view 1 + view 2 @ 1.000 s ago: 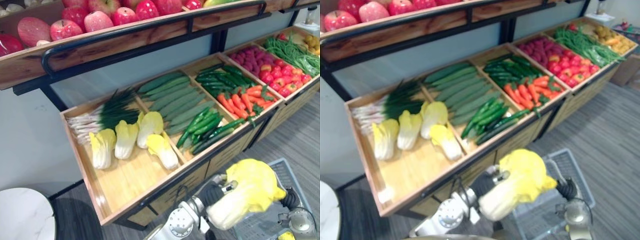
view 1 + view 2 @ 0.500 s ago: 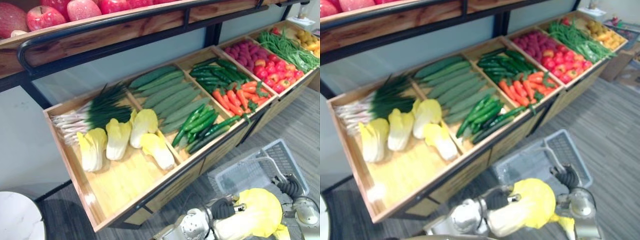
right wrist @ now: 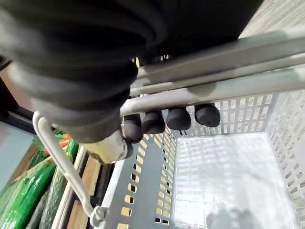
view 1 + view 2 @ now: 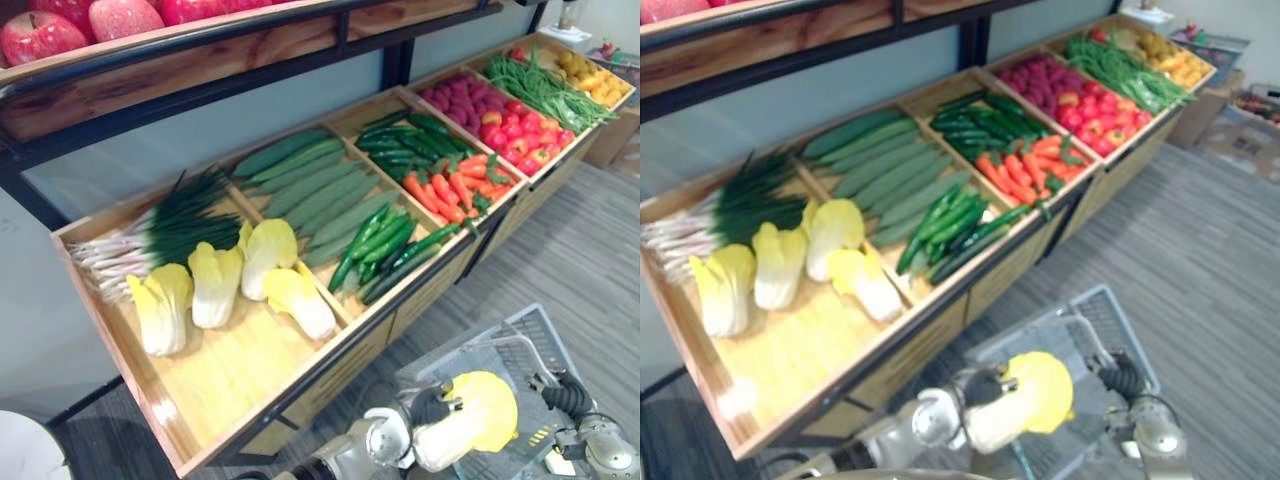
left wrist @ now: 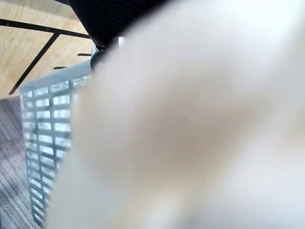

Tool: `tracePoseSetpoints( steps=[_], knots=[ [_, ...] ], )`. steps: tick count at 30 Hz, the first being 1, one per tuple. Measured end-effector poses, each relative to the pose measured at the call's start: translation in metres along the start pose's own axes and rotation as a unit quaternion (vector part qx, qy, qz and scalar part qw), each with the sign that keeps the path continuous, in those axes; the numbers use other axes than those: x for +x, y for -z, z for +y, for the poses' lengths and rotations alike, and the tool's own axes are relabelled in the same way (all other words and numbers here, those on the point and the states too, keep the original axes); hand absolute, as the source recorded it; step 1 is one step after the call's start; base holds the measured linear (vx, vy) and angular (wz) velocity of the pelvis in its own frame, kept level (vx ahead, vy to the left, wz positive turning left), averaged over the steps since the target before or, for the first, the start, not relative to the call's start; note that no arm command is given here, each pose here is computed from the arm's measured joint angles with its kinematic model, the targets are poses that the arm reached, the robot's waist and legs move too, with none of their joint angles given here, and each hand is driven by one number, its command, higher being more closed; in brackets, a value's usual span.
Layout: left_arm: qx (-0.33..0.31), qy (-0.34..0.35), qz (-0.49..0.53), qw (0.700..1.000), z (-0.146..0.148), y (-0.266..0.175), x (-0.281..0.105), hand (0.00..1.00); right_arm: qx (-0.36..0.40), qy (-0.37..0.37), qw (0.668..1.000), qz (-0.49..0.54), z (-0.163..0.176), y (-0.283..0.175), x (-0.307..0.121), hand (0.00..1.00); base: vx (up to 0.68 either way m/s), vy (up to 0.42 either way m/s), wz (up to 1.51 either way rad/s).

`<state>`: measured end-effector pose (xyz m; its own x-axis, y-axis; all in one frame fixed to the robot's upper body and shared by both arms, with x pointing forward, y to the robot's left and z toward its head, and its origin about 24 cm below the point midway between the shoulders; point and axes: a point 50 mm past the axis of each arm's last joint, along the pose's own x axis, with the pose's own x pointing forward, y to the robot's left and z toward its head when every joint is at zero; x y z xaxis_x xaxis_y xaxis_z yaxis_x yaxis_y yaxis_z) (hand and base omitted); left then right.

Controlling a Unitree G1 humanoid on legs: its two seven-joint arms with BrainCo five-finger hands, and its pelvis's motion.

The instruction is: Pick vegetable in the basket

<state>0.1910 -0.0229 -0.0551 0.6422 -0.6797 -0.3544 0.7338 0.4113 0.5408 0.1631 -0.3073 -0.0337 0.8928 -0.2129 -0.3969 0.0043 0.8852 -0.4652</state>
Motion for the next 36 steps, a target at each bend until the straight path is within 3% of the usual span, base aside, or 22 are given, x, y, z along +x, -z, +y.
tracePoseSetpoints(
  steps=[11, 36],
  knots=[
    [0.03, 0.015, 0.047, 0.998, -0.004, 0.02, -0.002, 0.0, -0.001, -0.015, 1.0, 0.004, 0.005, 0.002, -0.001, 1.0, 0.0, -0.031, -0.03],
    [0.096, 0.058, 0.003, 0.994, -0.015, 0.007, 0.001, 0.0, 0.03, -0.001, 0.999, 0.02, 0.017, 0.011, -0.003, 1.0, 0.0, -0.008, 0.0]
  ],
)
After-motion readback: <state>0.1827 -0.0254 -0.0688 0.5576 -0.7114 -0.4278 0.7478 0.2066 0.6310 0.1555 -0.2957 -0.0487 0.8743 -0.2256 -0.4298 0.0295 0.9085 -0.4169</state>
